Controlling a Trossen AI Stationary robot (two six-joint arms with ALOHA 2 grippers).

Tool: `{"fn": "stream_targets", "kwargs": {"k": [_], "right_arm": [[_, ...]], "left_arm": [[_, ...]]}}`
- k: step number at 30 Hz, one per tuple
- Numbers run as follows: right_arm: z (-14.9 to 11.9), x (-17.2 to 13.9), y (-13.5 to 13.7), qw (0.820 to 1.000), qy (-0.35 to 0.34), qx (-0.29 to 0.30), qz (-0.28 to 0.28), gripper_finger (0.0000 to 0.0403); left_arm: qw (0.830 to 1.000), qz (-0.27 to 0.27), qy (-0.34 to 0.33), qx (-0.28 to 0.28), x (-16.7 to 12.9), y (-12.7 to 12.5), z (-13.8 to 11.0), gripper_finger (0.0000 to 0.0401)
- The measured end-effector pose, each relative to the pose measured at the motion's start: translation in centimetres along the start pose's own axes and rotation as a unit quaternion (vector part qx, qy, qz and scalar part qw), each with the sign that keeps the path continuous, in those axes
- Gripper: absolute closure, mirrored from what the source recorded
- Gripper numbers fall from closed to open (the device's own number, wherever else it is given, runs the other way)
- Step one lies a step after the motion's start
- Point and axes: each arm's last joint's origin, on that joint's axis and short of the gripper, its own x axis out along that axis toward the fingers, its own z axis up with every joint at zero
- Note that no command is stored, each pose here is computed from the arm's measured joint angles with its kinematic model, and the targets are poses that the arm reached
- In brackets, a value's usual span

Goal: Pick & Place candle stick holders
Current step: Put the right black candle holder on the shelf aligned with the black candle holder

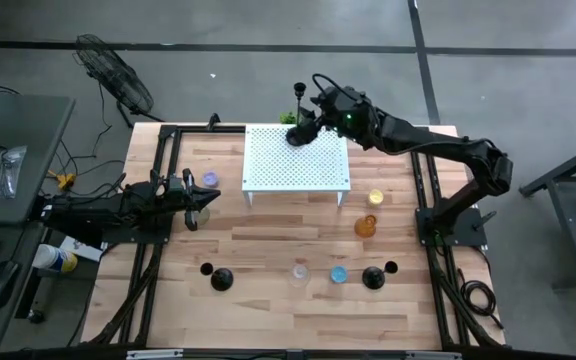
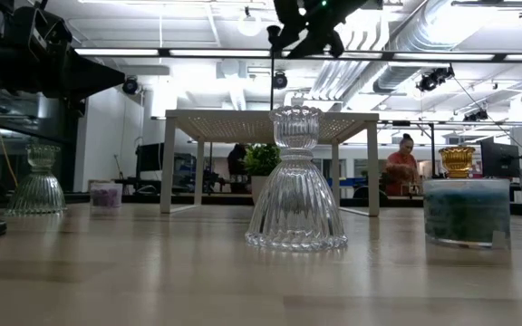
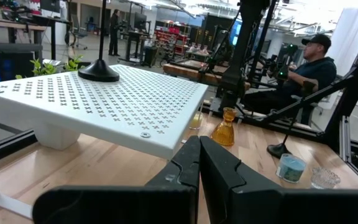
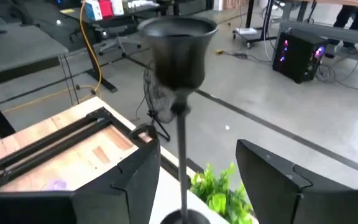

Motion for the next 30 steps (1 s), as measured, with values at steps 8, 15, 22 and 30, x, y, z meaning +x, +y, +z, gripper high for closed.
{"fn": "stream_targets", "kwargs": {"k": [8, 15, 22, 30], "right_arm": [[-0.2, -5.0, 1.2, 0.998, 0.052, -0.012, -0.023, 0.0198], [-1.4, -10.0, 1.5, 0.989, 0.151, -0.001, 0.004, 0.0198], [-3.2, -16.5, 1.2, 0.954, 0.292, 0.003, 0.073, 0.0198], [-5.1, -24.0, 0.5, 0.913, 0.392, -0.023, 0.112, 0.0198]], "left_arm": [[1.000, 0.000, 0.000, 0.000, 0.0, 0.0, 0.0, 0.0398], [1.000, 0.000, 0.000, 0.000, 0.0, 0.0, 0.0, 0.0398], [1.000, 0.000, 0.000, 0.000, 0.0, 0.0, 0.0, 0.0398], [1.000, 0.000, 0.000, 0.000, 0.0, 0.0, 0.0, 0.0398]]}}
